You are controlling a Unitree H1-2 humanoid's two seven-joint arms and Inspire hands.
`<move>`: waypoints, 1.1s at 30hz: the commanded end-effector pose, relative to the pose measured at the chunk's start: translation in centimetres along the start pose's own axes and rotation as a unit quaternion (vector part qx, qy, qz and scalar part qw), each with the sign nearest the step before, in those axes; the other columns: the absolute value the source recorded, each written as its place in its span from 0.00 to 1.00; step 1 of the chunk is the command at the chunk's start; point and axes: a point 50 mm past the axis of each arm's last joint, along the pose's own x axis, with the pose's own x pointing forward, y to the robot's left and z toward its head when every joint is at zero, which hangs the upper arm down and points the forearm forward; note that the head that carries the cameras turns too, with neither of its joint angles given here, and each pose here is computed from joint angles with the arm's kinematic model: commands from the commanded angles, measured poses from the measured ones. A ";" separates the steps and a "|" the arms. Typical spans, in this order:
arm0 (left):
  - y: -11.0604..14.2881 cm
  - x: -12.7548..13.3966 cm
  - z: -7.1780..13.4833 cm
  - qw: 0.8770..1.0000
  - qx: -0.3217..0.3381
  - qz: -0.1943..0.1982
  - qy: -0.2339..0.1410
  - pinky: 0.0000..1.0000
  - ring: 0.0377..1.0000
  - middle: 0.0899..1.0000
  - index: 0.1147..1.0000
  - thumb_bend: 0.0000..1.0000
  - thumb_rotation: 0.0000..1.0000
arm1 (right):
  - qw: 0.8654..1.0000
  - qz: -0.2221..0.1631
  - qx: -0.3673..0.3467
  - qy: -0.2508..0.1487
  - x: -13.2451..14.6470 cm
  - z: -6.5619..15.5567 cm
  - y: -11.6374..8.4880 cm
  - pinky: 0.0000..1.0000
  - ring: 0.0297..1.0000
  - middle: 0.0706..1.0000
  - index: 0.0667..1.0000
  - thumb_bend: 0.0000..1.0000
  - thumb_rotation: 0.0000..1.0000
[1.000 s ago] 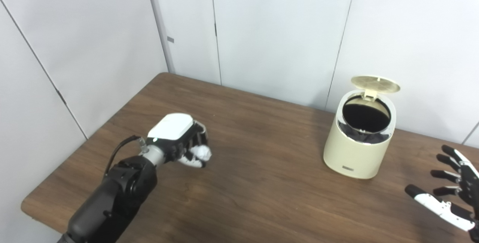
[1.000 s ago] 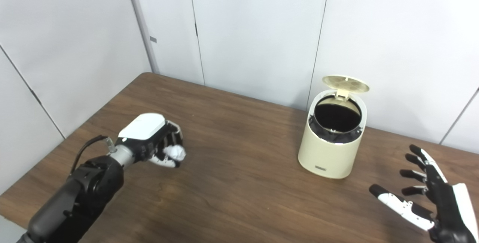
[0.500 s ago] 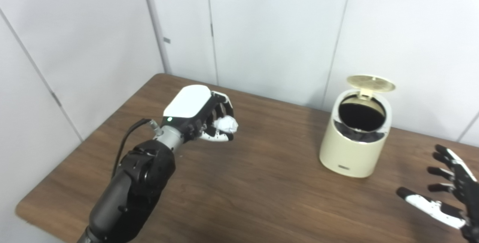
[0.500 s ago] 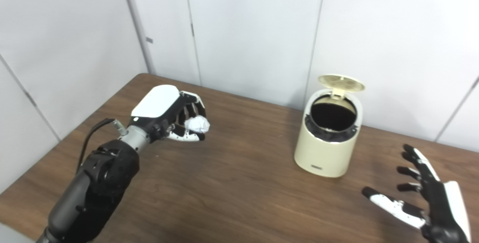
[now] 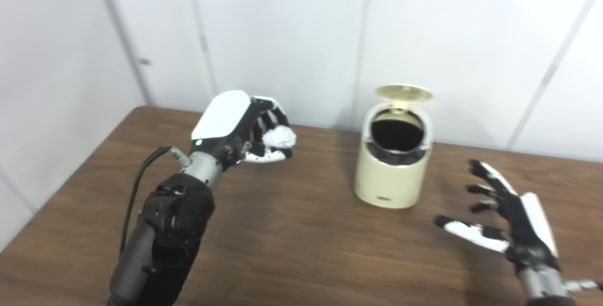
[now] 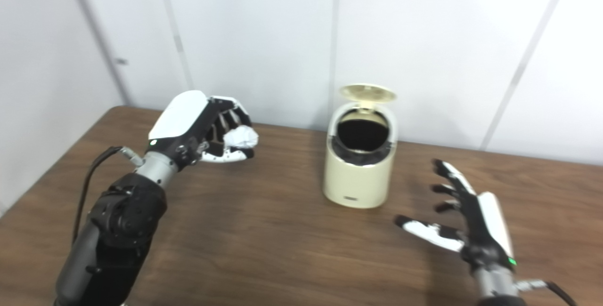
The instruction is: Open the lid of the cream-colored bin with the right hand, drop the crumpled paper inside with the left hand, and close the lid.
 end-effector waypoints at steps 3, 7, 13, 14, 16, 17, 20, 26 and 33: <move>1.1 1.7 1.9 0.998 -0.014 0.051 -0.047 0.33 0.35 0.42 0.48 0.50 0.00 | 0.999 -0.019 0.005 -0.040 0.8 1.1 -0.2 0.57 0.76 0.86 0.86 0.73 0.33; 0.7 2.5 2.5 0.996 -0.019 0.057 -0.060 0.32 0.35 0.43 0.48 0.50 0.00 | 0.999 -0.016 0.012 -0.033 0.5 0.9 0.2 0.59 0.77 0.87 0.87 0.73 0.30; -0.1 3.7 3.1 0.993 -0.069 0.057 -0.072 0.31 0.35 0.42 0.48 0.50 0.00 | 0.999 -0.010 0.005 -0.030 0.4 1.0 0.6 0.59 0.78 0.89 0.88 0.72 0.30; -0.2 3.8 3.2 0.993 -0.072 0.058 -0.073 0.31 0.35 0.42 0.48 0.50 0.00 | 0.999 -0.010 0.004 -0.031 0.4 1.0 0.6 0.60 0.78 0.89 0.88 0.71 0.30; -0.5 4.1 3.6 0.992 -0.083 0.060 -0.075 0.30 0.34 0.41 0.48 0.50 0.00 | 0.999 -0.007 0.006 -0.031 0.4 1.0 0.8 0.61 0.78 0.90 0.88 0.71 0.30; -0.7 4.2 3.7 0.992 -0.086 0.060 -0.075 0.28 0.34 0.40 0.49 0.49 0.00 | 0.999 -0.006 0.007 -0.031 0.5 1.0 0.8 0.63 0.79 0.90 0.88 0.71 0.30; -1.2 4.6 4.4 0.990 -0.104 0.059 -0.074 0.27 0.33 0.40 0.49 0.49 0.00 | 1.000 -0.005 0.007 -0.030 0.6 1.0 1.2 0.64 0.80 0.89 0.88 0.72 0.29; -2.1 5.3 5.5 0.987 -0.124 0.063 -0.081 0.27 0.34 0.40 0.49 0.49 0.00 | 1.000 -0.002 -0.002 -0.027 0.8 1.3 1.8 0.61 0.79 0.89 0.88 0.73 0.34; -3.3 6.2 6.7 0.984 -0.136 0.065 -0.092 0.31 0.35 0.42 0.48 0.50 0.00 | 1.000 0.000 -0.007 -0.023 0.8 1.5 2.1 0.60 0.79 0.90 0.89 0.74 0.38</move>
